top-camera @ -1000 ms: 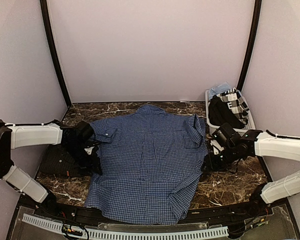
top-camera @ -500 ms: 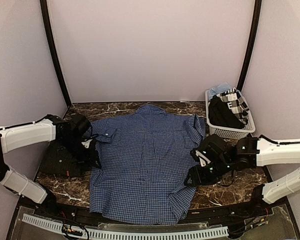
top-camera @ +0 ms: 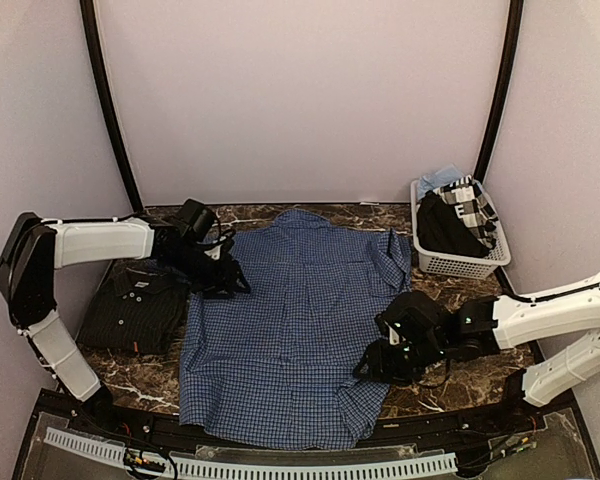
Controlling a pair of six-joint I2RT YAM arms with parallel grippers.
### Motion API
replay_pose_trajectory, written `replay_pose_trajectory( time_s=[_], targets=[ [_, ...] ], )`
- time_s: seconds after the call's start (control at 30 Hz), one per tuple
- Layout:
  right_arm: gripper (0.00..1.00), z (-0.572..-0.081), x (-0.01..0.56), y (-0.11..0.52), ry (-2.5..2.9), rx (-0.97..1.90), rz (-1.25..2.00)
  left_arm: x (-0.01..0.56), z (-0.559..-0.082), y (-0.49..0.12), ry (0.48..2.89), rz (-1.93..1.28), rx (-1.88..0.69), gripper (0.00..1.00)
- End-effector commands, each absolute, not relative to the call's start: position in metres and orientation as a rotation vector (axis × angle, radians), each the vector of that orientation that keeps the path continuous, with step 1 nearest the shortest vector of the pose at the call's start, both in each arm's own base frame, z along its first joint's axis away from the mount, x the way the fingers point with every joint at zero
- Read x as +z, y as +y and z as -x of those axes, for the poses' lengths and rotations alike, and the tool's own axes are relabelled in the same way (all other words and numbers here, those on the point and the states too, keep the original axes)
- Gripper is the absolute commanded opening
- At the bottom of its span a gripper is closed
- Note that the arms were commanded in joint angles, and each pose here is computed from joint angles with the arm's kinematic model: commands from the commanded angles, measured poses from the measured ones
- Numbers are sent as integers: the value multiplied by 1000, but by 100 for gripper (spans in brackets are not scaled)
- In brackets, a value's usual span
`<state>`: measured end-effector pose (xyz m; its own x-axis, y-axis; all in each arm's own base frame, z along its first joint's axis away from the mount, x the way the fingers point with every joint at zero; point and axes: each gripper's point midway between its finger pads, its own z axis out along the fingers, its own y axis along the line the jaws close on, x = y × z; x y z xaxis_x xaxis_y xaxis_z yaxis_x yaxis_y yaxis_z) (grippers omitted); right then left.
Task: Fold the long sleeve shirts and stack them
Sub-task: Flatten out the crumpled shirt at the center of the board.
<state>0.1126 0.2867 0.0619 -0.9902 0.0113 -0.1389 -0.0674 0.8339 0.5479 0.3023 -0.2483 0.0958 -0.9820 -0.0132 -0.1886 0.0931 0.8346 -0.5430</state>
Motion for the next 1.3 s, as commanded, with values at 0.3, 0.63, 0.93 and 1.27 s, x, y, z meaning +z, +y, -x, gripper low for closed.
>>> replay_pose_trajectory(
  time_s=[0.3, 0.63, 0.93, 1.27],
  targets=[
    [7, -123, 45, 277, 2846, 857, -165, 76, -372, -322, 2662, -60, -1022, 47],
    [0, -90, 38, 202, 2896, 767, -354, 22, -401, -290, 2733, 101, -911, 46],
    [0, -68, 23, 174, 2959, 752, -397, 9, -423, -271, 2743, 179, -868, 46],
    [31, -86, 44, 172, 2906, 640, -334, 24, -427, -280, 2738, 122, -931, 46]
  ],
)
